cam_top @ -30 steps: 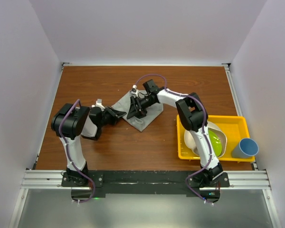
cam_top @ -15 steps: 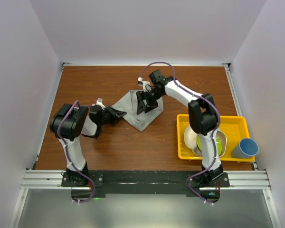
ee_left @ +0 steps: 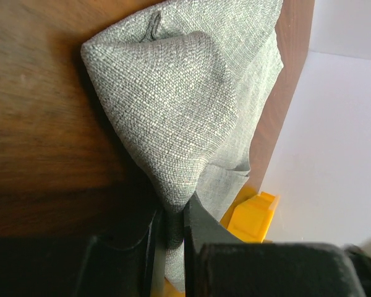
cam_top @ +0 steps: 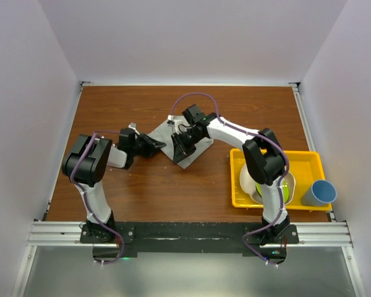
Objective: Fold the napkin, place the utensils inside, and roll it up
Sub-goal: Roll the napkin with the utensil
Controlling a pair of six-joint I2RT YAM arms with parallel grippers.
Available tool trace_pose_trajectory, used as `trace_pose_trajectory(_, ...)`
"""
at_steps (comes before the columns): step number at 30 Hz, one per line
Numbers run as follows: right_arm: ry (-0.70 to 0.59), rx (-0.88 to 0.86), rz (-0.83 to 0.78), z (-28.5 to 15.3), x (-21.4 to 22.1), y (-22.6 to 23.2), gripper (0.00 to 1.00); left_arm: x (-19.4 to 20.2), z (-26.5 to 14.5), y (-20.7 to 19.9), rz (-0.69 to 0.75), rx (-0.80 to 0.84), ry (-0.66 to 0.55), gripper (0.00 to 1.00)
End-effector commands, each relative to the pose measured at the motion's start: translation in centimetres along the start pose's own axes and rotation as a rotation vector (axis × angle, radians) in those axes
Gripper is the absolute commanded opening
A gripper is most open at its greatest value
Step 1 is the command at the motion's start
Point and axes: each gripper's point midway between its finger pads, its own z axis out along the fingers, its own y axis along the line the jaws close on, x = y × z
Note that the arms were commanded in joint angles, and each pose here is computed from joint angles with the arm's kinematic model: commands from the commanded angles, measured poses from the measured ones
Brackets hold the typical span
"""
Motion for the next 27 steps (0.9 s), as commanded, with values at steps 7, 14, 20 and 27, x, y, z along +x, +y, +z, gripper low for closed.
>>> trace_pose_trajectory(7,-0.026,0.087,-0.005,0.0,0.0,-4.6,0.10,1.1,-0.4,5.7,-0.045,-0.240,0.045,0.00)
trace_pose_trajectory(14,-0.099,0.045,-0.005,-0.6,-2.8,-2.9,0.14,0.7,-0.3,5.7,-0.044,-0.259,0.039,0.00)
trace_pose_trajectory(20,-0.045,0.169,0.035,1.4,-0.1,-7.4,0.14,0.4,-0.4,5.6,-0.027,-0.277,0.033,0.00)
trace_pose_trajectory(27,-0.014,0.295,0.051,1.3,1.7,-10.0,0.12,0.2,-0.8,5.9,-0.013,-0.310,0.017,0.00)
